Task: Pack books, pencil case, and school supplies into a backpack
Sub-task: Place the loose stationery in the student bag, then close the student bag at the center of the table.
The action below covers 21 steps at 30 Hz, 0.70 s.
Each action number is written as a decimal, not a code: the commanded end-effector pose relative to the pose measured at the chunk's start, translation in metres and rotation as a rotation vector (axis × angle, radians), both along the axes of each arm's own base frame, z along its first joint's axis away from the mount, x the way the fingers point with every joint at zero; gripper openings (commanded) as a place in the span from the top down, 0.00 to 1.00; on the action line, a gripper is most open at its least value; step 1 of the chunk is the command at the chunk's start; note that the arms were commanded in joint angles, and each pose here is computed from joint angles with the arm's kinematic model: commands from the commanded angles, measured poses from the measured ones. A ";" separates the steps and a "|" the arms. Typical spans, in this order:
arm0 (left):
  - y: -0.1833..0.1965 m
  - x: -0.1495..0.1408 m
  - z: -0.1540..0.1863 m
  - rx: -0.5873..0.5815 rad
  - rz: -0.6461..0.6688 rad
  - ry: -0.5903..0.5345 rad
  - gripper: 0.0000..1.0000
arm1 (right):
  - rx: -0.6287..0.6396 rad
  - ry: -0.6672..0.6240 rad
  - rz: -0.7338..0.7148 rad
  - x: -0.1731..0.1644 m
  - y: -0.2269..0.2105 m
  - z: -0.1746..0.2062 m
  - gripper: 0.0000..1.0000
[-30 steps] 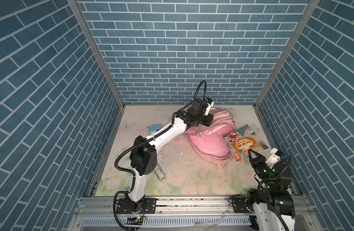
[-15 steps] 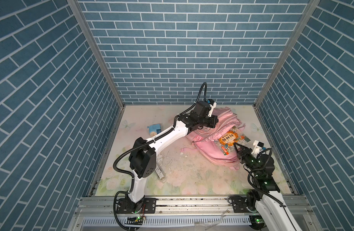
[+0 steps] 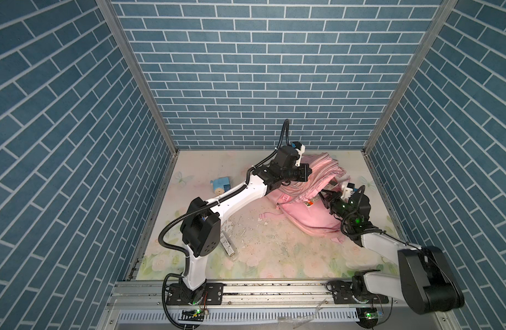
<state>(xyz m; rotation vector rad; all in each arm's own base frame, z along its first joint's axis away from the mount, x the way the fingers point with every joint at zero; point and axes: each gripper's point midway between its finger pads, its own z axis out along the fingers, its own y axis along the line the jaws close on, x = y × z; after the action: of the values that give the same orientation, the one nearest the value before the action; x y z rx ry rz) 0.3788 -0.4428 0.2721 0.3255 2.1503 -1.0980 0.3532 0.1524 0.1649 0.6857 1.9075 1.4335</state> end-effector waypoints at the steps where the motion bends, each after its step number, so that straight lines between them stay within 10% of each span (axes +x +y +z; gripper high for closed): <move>1: 0.005 -0.005 0.099 -0.236 0.065 -0.148 1.00 | 0.019 -0.065 0.101 0.010 0.018 0.016 0.91; 9: 0.024 0.002 0.080 -0.186 0.195 -0.138 1.00 | -0.184 0.097 0.045 -0.015 -0.013 -0.008 0.30; 21: 0.056 0.008 0.061 -0.122 0.409 -0.147 1.00 | -0.489 0.210 -0.079 -0.097 -0.079 -0.015 0.25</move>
<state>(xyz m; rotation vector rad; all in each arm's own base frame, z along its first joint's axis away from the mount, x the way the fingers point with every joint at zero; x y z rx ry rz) 0.3816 -0.4043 0.2712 0.0651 2.1000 -0.8898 0.2856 0.0915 0.1859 0.6408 2.0708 1.0254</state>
